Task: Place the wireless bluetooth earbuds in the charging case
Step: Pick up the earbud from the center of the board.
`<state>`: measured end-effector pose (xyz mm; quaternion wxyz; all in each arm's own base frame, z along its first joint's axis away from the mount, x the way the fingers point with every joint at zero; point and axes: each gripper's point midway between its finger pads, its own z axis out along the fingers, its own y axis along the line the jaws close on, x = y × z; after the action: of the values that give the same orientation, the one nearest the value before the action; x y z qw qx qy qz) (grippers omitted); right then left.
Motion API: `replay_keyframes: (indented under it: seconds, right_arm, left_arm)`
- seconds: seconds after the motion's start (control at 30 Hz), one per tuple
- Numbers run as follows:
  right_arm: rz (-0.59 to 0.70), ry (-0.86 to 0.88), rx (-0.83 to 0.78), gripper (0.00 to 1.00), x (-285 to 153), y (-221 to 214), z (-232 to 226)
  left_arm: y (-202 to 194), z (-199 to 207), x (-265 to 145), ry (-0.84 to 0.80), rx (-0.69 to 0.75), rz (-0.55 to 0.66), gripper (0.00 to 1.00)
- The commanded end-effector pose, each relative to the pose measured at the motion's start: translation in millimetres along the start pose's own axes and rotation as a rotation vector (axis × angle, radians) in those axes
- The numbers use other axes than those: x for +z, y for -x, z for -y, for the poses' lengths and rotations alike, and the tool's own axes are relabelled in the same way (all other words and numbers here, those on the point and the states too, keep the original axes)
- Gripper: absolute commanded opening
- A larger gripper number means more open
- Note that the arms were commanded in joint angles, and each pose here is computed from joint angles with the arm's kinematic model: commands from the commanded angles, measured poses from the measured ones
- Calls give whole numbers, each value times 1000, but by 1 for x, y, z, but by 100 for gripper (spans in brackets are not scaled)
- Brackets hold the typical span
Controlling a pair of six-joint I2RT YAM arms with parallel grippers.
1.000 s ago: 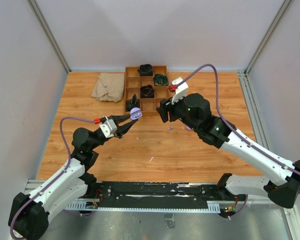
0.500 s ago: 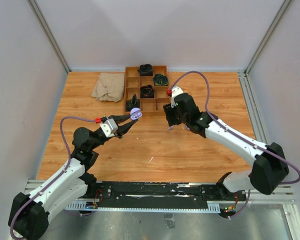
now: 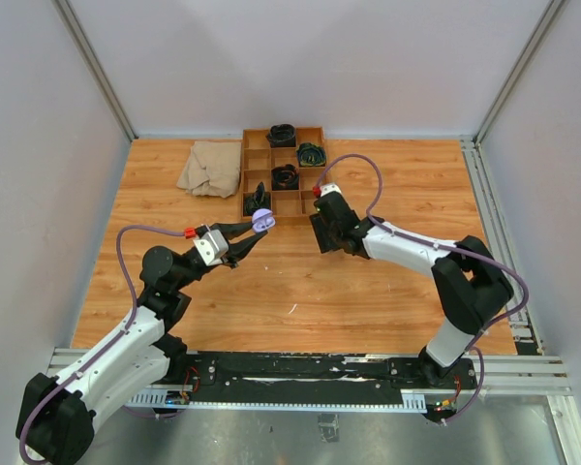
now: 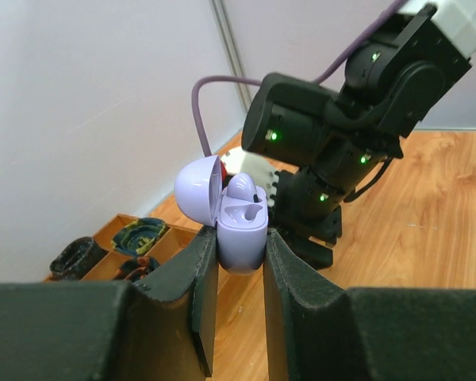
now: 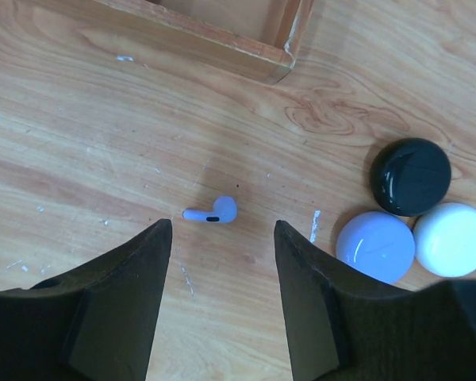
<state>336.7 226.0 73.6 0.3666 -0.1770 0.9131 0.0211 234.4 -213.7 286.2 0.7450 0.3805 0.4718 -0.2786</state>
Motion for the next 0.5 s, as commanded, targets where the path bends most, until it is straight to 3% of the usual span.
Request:
replay_keyframes:
  seconds: [0.0, 0.47]
  right_arm:
    - [2, -44, 53, 56, 16, 5, 5]
    - [-76, -78, 51, 55, 36, -26, 6]
  left_arm:
    - [25, -9, 3, 21, 52, 58, 0]
    - [26, -8, 4, 14, 50, 60, 0]
